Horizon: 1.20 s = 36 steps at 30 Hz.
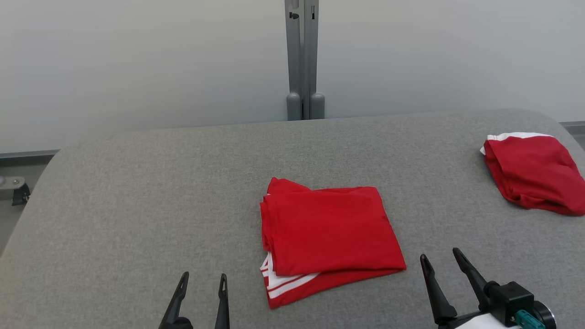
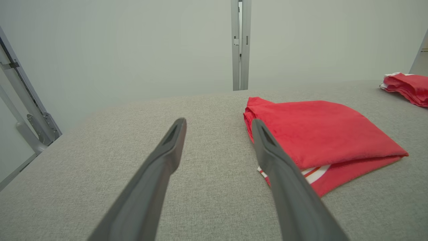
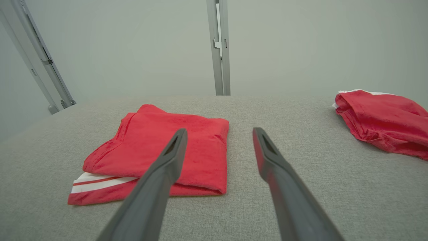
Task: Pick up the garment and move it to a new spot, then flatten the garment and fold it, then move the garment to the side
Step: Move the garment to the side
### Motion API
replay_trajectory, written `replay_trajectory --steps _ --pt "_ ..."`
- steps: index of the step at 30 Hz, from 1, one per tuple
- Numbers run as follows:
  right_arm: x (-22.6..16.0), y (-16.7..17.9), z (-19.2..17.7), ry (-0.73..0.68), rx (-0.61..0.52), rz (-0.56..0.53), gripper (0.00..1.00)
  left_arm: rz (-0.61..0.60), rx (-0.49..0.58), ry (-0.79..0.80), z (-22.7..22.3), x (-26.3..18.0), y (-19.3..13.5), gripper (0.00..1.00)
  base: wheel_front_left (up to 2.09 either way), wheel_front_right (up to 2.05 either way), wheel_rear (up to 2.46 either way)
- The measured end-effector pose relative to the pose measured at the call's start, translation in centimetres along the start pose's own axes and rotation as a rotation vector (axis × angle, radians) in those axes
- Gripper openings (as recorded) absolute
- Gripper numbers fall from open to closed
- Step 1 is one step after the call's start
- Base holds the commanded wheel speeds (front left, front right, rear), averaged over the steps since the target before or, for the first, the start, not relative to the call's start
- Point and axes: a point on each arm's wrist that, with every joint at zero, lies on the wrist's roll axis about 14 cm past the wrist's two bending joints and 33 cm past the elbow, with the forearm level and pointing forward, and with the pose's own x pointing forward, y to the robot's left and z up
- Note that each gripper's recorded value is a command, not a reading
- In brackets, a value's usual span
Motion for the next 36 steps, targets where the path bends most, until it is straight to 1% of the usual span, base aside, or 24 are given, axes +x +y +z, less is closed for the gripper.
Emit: replay_trajectory --steps 7,13,19,22,26,31,36 --pt "0.7 0.0 -1.5 0.049 0.011 0.011 1.00 0.002 -0.002 0.020 -0.6 -0.2 0.1 1.00 0.00 0.00 0.00" --pt "2.5 -0.2 -2.0 0.073 0.015 0.032 1.00 -0.008 0.005 0.034 -1.0 -0.1 -0.1 1.00 0.00 0.00 0.00" --pt "3.9 -0.3 -5.2 0.192 0.060 0.061 1.00 -0.011 0.005 0.041 -1.1 0.3 -0.1 1.00 0.00 0.00 0.00" --pt "5.5 -0.5 -5.6 0.211 0.123 0.059 1.00 -0.017 0.005 0.046 -1.3 0.6 -0.3 1.00 0.00 0.00 0.00" --pt "6.9 -0.8 -6.8 0.298 0.183 0.066 1.00 -0.021 0.003 0.059 -1.6 0.9 -0.4 1.00 0.00 0.00 0.00" --pt "8.9 -2.3 -7.3 0.375 0.201 0.062 1.00 -0.028 0.003 0.066 -1.8 1.6 -0.5 1.00 0.00 0.00 0.00" --pt "10.7 -2.3 -8.3 0.444 0.216 0.083 1.00 -0.028 0.004 0.075 -2.0 2.5 -0.4 1.00 0.00 0.00 0.00"
